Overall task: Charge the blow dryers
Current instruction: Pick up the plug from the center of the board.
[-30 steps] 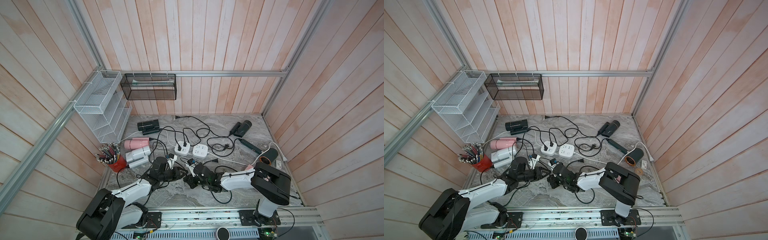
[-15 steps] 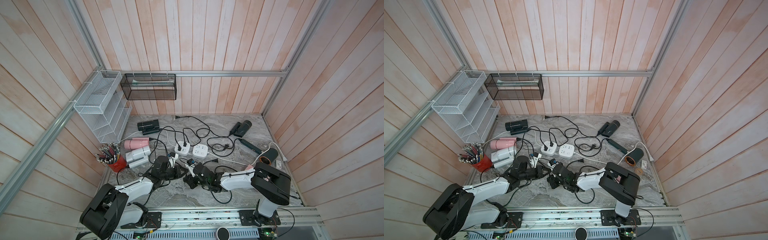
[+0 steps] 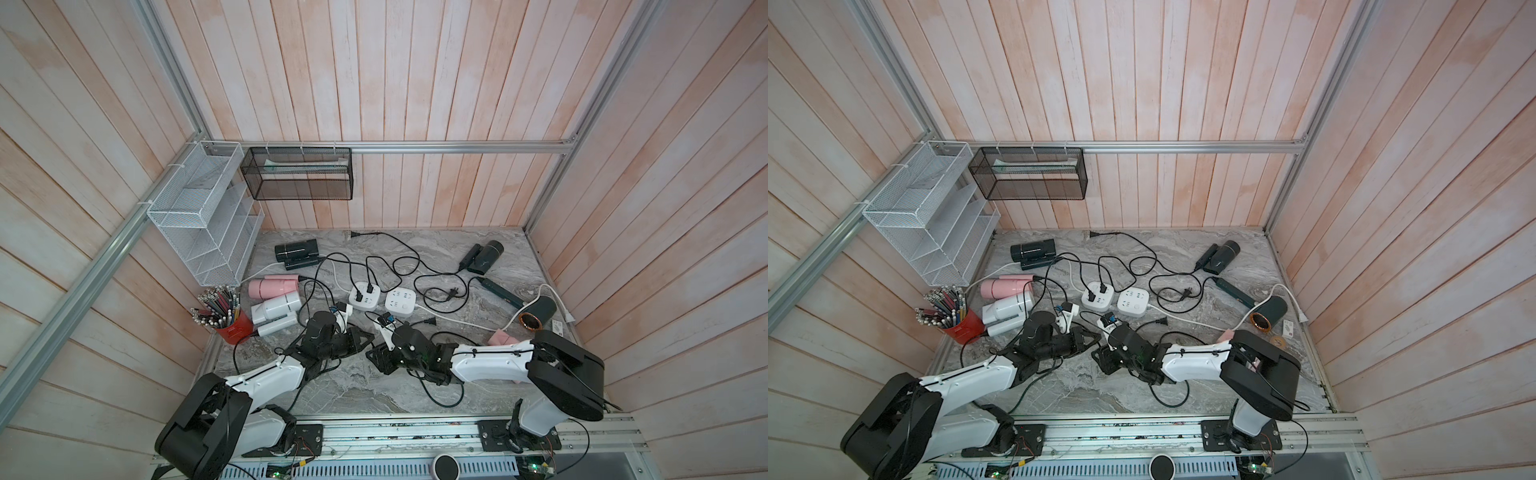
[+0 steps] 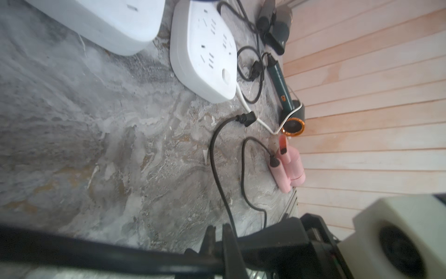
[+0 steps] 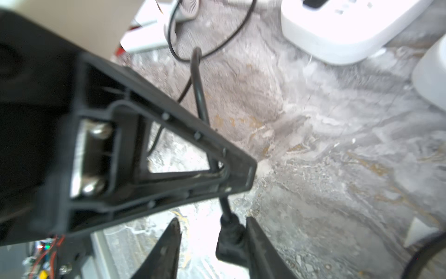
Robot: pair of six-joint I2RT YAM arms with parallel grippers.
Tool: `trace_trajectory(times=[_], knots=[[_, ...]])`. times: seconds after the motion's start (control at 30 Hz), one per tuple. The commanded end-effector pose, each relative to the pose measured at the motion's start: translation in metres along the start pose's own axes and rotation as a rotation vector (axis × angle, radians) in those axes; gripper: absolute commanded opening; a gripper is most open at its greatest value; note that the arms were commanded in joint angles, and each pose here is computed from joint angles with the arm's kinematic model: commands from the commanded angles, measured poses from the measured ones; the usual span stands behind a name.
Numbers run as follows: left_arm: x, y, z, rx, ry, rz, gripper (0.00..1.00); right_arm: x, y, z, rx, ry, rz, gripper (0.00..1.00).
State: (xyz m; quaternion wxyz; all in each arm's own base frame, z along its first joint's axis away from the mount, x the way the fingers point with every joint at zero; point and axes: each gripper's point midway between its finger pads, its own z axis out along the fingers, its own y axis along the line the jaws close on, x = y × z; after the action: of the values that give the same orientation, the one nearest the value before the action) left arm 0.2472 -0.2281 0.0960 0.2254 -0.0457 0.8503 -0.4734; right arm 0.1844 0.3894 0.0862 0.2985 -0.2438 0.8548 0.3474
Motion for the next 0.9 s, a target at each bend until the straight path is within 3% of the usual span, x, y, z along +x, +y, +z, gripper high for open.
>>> trace_trajectory(times=[0.0,0.53,0.87], knots=[[-0.013,-0.008,-0.004,0.029,-0.079,-0.059,0.06,0.005,-0.006,-0.008,0.031,0.005,0.002,0.48],[-0.013,-0.015,-0.014,0.051,-0.095,-0.094,0.06,0.011,-0.02,0.003,0.095,0.017,0.037,0.46],[-0.009,-0.012,-0.01,0.045,-0.072,-0.098,0.06,0.008,-0.022,0.001,0.105,0.009,0.023,0.26]])
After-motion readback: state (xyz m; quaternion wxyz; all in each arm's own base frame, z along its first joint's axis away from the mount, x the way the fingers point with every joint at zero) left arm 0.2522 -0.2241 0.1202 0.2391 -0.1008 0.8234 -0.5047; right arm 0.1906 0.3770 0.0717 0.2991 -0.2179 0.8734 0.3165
